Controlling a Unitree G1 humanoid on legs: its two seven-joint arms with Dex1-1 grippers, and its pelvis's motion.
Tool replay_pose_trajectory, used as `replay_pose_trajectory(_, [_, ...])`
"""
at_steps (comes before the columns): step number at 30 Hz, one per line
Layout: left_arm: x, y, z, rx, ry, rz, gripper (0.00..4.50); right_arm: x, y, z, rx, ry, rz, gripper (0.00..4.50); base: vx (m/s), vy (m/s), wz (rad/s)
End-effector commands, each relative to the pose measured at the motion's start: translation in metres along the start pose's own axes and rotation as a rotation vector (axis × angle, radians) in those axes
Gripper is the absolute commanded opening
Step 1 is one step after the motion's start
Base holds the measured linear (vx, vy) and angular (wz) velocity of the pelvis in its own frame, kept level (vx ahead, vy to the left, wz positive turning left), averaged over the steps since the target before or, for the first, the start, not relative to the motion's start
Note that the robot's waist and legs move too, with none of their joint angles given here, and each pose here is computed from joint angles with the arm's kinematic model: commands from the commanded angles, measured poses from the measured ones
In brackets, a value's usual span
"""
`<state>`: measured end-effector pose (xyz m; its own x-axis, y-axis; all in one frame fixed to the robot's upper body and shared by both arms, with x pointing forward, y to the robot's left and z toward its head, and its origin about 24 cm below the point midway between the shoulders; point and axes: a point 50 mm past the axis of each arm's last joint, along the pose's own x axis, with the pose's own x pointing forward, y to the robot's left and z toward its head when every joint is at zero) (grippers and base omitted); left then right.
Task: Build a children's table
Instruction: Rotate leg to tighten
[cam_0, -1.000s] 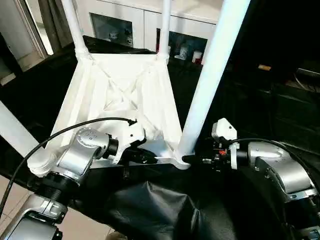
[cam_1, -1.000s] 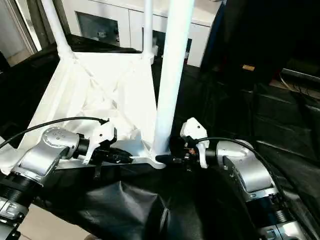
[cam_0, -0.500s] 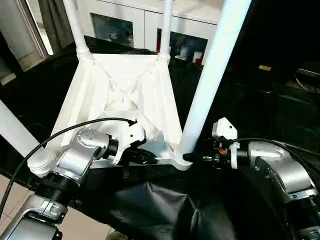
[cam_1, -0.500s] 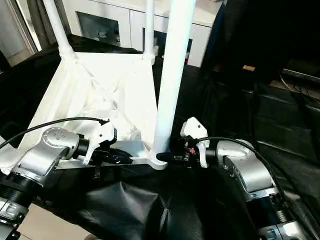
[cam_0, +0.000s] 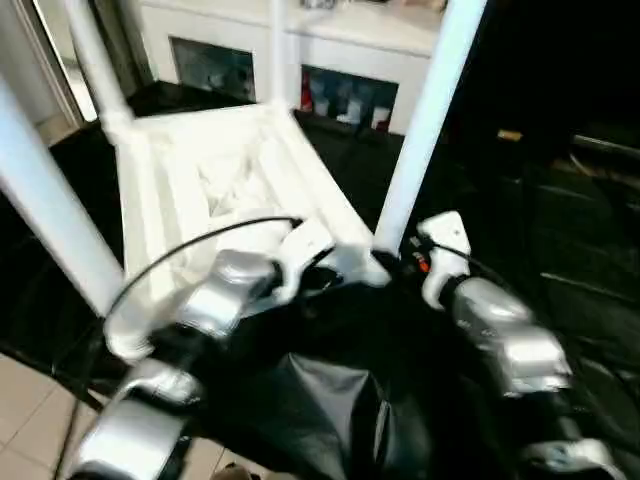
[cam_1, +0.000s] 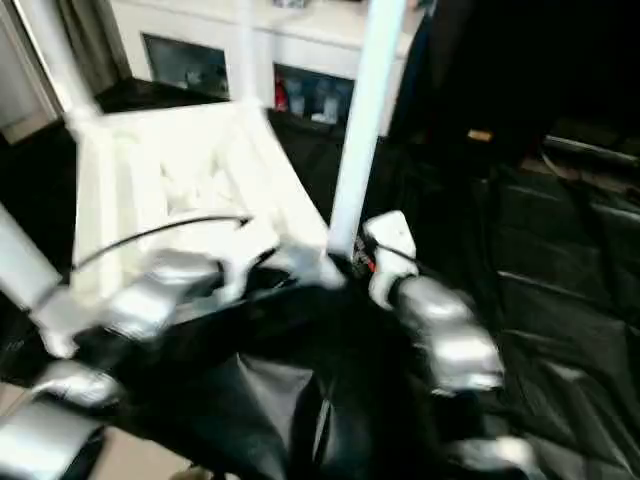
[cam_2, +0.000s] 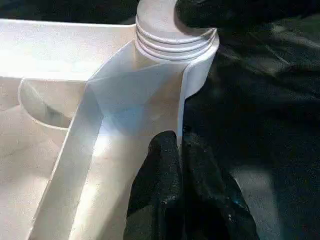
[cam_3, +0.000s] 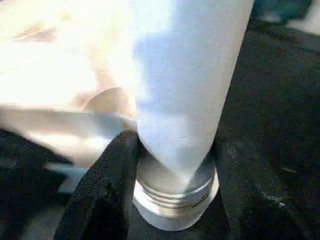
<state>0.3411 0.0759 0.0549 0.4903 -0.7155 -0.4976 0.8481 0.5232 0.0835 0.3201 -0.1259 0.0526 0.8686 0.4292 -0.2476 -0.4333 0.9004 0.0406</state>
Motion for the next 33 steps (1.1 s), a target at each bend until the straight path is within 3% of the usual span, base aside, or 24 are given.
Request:
replay_pose_trajectory(1, [0.007, 0.004, 0.013, -0.023, -0.041, 0.122, 0.00, 0.010, 0.032, -0.025, -0.040, 0.115, 0.089, 1.97, 0.000, 0.000, 0.00])
replay_pose_trajectory(8, [0.016, -0.004, 0.017, 0.021, -0.055, 0.069, 0.00, 0.012, 0.037, -0.012, -0.013, 0.022, 0.126, 1.97, 0.000, 0.000, 0.00])
replay_pose_trajectory(9, [0.014, -0.005, 0.017, 0.024, -0.059, 0.049, 0.00, 0.011, 0.037, -0.009, -0.013, 0.005, 0.148, 2.24, 0.000, 0.000, 0.00])
replay_pose_trajectory(15, [0.001, -0.004, 0.012, 0.071, -0.097, -0.071, 0.00, 0.000, 0.020, 0.001, -0.086, -0.018, 0.231, 2.60, 0.000, 0.000, 0.00])
replay_pose_trajectory(17, [-0.002, -0.003, 0.010, 0.074, -0.090, -0.076, 0.00, -0.003, 0.016, 0.002, -0.098, -0.010, 0.259, 2.74, 0.000, 0.000, 0.00])
replay_pose_trajectory(23, [-0.019, 0.005, 0.001, 0.109, -0.094, -0.120, 0.00, -0.024, -0.015, 0.010, -0.185, 0.030, 0.305, 3.22, 0.000, 0.000, 0.00])
replay_pose_trajectory(29, [-0.034, 0.004, -0.006, 0.126, -0.088, -0.208, 0.00, -0.051, -0.023, 0.009, -0.252, 0.131, 0.508, 3.58, 0.000, 0.000, 0.00])
replay_pose_trajectory(33, [-0.041, -0.002, -0.009, 0.134, -0.097, -0.285, 0.00, -0.054, -0.033, 0.011, -0.280, 0.159, 0.474, 3.92, 0.000, 0.000, 0.00])
